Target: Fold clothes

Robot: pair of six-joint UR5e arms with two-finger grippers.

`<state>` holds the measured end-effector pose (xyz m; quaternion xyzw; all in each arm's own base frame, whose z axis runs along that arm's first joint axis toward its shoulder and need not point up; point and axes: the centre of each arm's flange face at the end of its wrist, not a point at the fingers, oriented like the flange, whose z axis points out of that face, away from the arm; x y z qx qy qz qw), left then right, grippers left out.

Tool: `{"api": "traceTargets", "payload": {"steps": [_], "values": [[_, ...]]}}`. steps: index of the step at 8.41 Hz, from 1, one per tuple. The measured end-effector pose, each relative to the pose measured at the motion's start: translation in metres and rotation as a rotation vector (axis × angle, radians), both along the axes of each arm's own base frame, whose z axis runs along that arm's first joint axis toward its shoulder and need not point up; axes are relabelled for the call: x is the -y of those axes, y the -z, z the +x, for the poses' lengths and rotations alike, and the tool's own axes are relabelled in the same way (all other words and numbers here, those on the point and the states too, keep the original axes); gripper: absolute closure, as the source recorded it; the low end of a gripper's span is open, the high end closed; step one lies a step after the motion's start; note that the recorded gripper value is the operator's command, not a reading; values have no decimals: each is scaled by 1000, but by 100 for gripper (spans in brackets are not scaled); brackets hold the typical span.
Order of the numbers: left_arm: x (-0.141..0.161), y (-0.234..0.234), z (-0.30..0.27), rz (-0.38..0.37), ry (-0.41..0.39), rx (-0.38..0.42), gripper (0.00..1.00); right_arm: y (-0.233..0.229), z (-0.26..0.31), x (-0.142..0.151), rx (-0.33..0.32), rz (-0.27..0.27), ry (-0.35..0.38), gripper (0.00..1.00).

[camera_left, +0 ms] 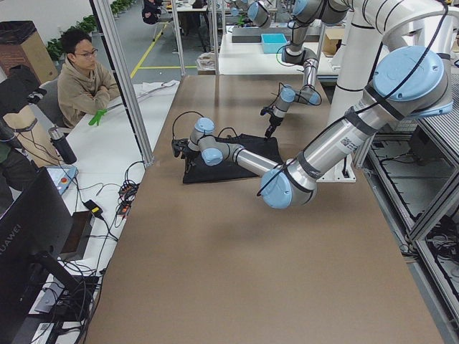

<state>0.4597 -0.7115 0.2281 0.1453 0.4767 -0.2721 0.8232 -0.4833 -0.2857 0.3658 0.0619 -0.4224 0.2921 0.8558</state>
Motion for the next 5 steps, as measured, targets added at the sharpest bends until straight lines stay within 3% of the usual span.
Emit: {"api": "traceTargets", "payload": {"steps": [2,3,5], "values": [[0,0,1,0,0,0,0,-2,-2,-2,-6,0,4,91],[0,1,1,0,1,0,0,-3,-3,-2,-7,0,4,99],[0,3,1,3,1,-1,0,-3,-5,-2,-7,-1,2,100]]}}
